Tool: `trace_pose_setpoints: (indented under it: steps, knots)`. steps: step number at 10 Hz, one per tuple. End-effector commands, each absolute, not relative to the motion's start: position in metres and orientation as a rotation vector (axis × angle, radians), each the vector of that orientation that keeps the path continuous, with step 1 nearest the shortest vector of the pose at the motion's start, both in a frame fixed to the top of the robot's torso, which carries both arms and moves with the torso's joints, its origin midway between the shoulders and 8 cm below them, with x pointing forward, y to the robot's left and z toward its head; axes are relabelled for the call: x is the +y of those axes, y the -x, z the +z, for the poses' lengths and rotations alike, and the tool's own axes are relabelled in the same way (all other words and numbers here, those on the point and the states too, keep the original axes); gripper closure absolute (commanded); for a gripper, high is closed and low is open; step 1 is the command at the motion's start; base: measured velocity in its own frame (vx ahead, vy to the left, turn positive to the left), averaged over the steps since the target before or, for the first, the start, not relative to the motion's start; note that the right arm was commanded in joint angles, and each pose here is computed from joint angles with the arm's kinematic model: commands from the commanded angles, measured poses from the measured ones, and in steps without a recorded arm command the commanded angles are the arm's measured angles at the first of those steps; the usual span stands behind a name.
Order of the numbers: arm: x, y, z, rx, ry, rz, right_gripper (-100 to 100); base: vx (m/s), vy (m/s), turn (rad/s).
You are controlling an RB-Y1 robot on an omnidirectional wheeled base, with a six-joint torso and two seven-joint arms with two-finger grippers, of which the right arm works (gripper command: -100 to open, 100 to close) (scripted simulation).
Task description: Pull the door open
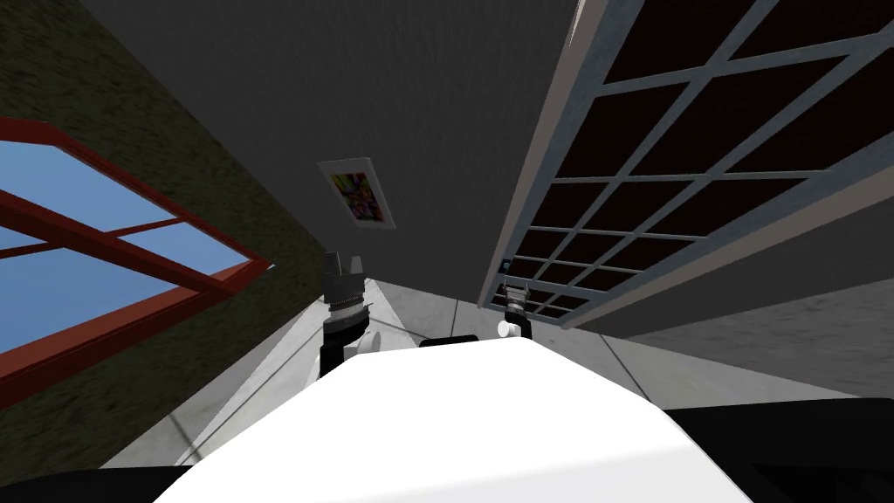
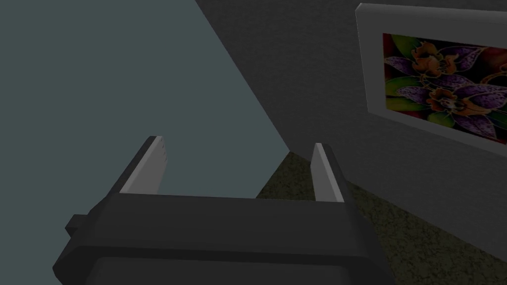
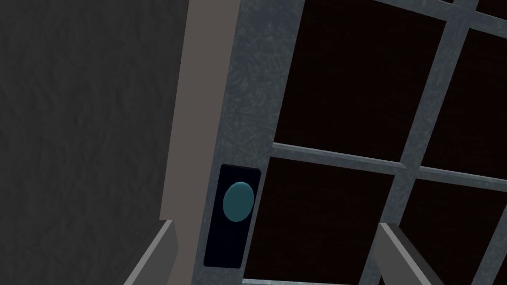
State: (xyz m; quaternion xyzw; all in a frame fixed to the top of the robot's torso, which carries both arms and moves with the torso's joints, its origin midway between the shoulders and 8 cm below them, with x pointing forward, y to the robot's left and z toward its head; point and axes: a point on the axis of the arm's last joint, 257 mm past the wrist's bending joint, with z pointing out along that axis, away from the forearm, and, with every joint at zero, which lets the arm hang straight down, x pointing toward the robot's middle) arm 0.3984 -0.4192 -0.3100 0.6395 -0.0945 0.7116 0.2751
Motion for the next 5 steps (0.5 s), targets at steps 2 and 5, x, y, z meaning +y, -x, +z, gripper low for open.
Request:
trace_pose_setpoints:
  steps: [2,5]
  knots:
    - [-0.429,-0.391,-0.326,-0.324,-1.743,1.900,-100,-0.011,-0.110,0.203]
    - [-0.439,-0.383,-0.343,-0.399,-1.765,1.884,-100,-0.027,-0.099,0.200]
